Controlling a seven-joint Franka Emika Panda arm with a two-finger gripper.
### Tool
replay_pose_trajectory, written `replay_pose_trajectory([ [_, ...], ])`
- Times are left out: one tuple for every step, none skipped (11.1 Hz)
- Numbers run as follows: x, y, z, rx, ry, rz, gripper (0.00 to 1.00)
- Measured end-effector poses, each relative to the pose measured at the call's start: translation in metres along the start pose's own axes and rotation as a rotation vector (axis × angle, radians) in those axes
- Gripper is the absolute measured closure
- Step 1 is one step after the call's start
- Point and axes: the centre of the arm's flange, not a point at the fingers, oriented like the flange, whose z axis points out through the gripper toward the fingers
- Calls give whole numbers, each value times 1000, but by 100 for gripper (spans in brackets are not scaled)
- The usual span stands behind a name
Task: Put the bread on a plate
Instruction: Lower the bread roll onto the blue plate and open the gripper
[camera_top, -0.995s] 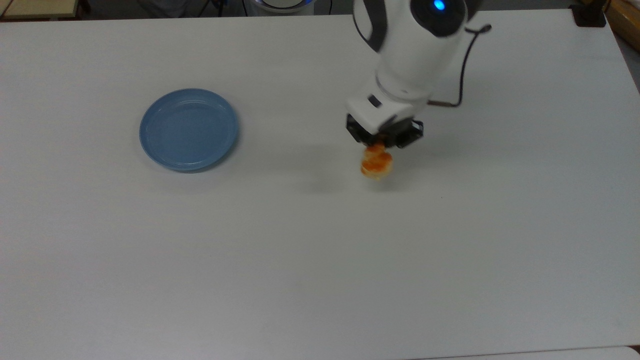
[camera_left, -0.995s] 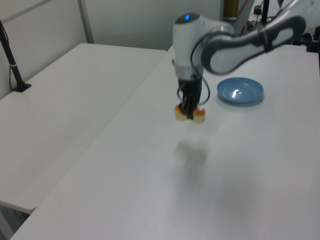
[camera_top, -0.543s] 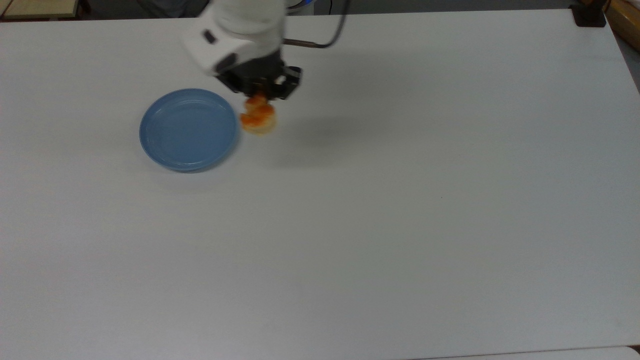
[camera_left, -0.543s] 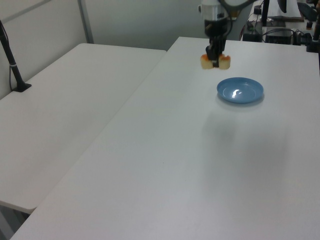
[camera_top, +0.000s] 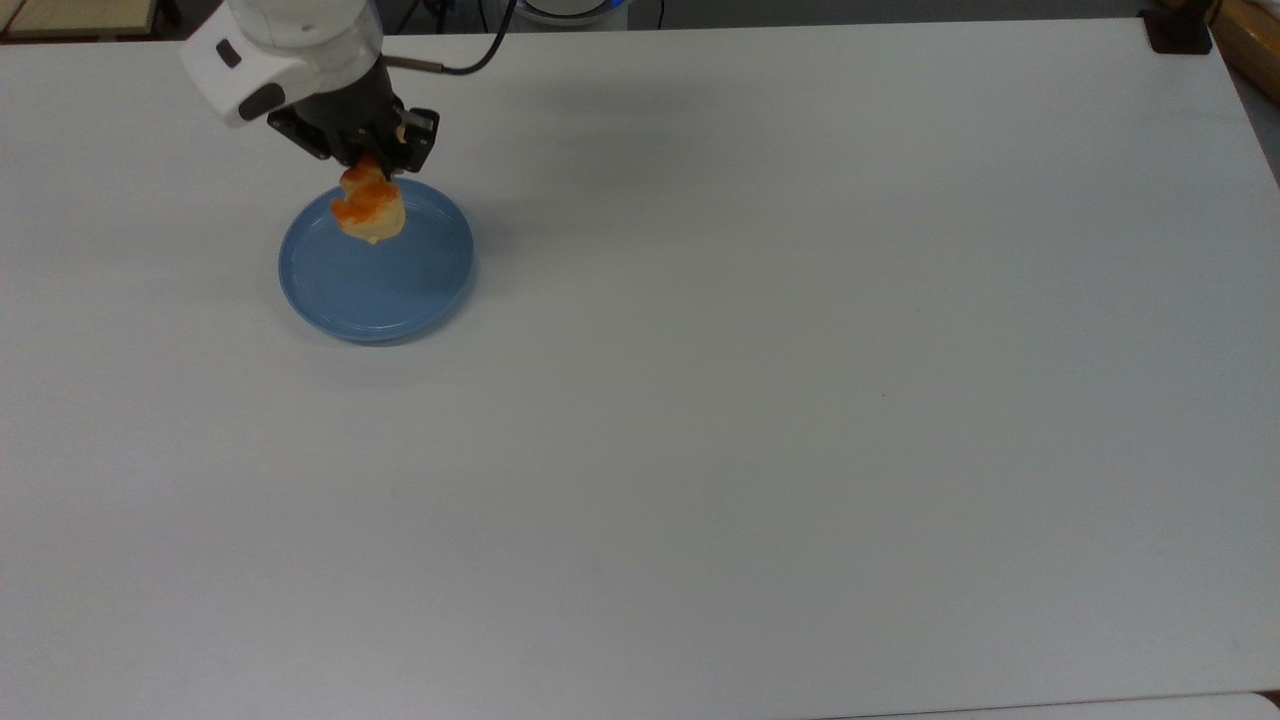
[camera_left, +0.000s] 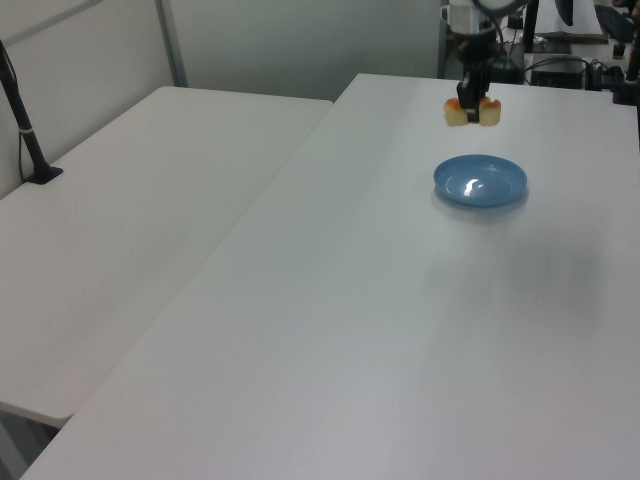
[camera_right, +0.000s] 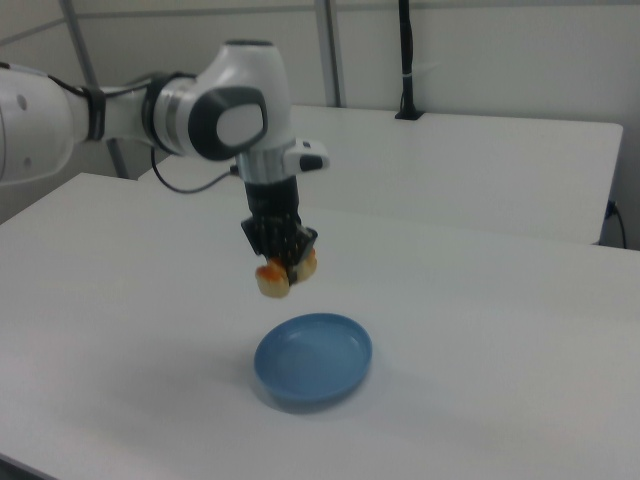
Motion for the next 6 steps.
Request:
replay_pose_trajectory([
  [-1, 1, 26, -23, 7, -9, 80],
  [-4, 1, 52, -40, 13, -18, 80],
  [-8, 3, 71, -55, 16, -25, 80],
  [-10, 4, 84, -62, 17, -29, 79],
  [-10, 3, 95, -64, 13, -30, 78],
  [-8, 2, 105, -67, 5, -29, 75],
])
